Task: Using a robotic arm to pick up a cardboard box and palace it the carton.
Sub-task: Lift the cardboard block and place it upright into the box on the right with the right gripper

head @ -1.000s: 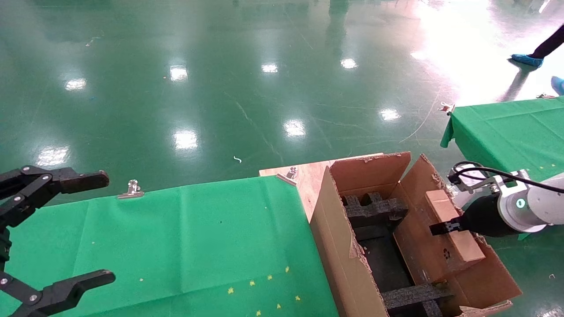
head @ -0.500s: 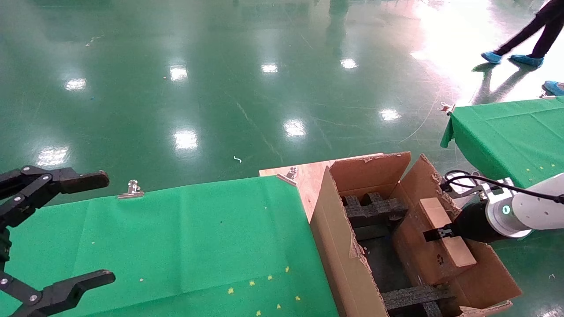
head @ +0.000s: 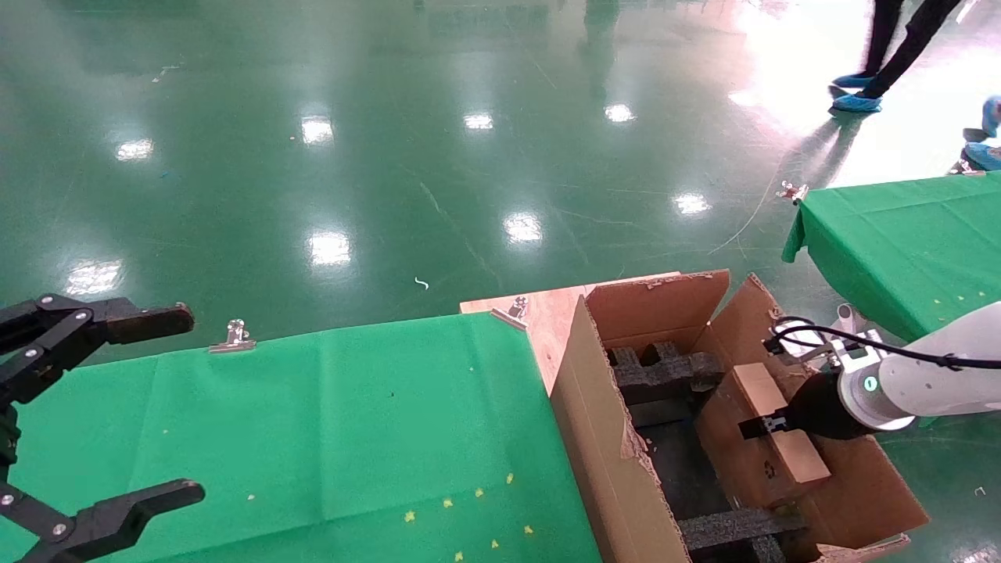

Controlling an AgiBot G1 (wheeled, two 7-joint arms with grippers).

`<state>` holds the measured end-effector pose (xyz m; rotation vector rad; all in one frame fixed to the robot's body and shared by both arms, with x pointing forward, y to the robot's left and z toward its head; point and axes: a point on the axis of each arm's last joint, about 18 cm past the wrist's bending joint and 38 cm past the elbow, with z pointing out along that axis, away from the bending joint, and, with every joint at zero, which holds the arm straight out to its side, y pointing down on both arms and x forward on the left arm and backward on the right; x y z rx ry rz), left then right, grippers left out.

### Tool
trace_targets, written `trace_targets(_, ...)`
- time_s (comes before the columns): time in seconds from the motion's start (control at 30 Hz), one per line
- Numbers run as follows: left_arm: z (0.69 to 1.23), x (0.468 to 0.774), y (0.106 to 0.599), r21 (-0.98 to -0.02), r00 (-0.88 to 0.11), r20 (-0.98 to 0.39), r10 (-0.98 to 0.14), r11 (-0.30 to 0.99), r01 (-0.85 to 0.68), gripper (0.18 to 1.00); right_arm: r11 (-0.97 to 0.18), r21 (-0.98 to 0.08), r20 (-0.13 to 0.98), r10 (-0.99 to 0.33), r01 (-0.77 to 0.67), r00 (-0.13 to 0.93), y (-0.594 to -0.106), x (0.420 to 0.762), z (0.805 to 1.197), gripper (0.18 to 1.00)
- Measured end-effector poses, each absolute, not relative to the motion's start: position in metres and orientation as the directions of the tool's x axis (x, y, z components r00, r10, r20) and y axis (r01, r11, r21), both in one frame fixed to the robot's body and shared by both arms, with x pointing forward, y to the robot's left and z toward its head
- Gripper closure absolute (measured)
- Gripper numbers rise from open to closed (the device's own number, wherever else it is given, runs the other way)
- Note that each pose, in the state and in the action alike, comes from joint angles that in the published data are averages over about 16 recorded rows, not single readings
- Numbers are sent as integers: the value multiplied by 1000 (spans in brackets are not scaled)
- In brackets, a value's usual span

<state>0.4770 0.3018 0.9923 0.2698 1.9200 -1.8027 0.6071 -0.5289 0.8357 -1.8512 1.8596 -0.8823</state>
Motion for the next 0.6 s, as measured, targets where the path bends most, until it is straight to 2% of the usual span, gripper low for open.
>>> trace_targets(0.6,992,477,302,-880,-861,-474,-184,108,462,184,-70,-640,169,-984,-765,-52,-524,623,815,821)
